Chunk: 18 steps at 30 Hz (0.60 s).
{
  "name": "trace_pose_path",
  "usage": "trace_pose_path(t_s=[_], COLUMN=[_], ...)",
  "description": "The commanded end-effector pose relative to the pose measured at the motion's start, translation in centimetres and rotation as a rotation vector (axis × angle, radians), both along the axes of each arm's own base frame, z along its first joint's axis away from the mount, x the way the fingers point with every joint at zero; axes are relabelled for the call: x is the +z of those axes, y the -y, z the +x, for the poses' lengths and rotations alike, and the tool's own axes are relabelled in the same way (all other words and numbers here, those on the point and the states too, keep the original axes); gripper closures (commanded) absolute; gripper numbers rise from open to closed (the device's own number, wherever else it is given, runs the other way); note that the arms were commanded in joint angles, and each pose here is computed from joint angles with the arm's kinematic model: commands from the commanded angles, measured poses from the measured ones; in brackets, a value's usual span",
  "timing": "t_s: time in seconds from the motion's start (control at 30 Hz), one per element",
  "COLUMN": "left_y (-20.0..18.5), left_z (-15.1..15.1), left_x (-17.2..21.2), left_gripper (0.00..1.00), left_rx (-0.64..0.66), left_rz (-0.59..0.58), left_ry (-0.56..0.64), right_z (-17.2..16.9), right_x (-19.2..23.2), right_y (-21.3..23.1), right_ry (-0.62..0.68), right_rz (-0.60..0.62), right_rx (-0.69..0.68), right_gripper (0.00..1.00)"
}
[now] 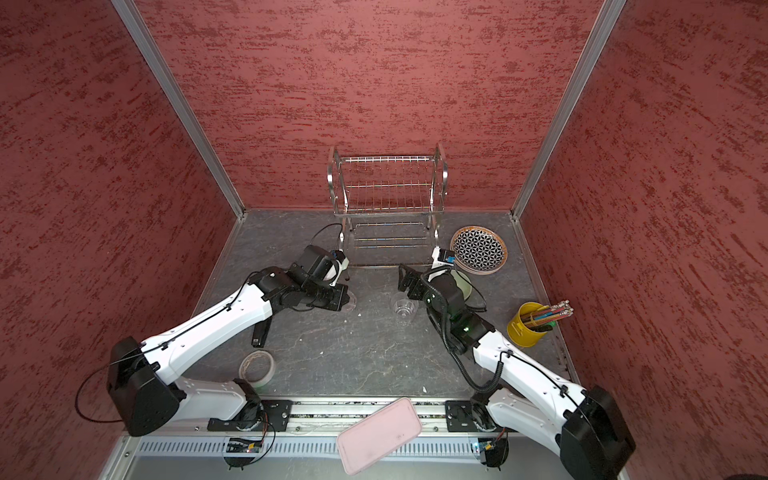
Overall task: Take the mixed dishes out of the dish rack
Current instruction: 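Lower the clear cup beside the other cup with the left gripper and open it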
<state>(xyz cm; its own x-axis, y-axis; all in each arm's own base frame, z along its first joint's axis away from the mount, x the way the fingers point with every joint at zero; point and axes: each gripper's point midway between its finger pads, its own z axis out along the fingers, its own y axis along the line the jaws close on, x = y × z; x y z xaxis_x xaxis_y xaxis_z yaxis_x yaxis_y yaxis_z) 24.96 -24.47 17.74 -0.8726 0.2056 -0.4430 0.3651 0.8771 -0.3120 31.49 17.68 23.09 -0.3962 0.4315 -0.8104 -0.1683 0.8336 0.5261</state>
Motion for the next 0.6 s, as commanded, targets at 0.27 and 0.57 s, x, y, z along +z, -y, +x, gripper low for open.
trace_pose_path(t_s=[0.27, 0.57], left_y=[1.8, 4.4], left_z=[-0.2, -0.8], left_x=[-0.9, -3.9], left_gripper=[1.0, 1.0], left_rx=[-0.105, -0.227], left_rz=[0.183, 0.397], left_ry=[0.052, 0.063], right_z=[-0.5, -1.3], right_x=[-0.2, -0.1], right_y=[1.5, 2.8], right_ry=[0.014, 0.049], right_rz=[-0.011, 0.016], right_rx=[-0.054, -0.096], right_gripper=[0.02, 0.01])
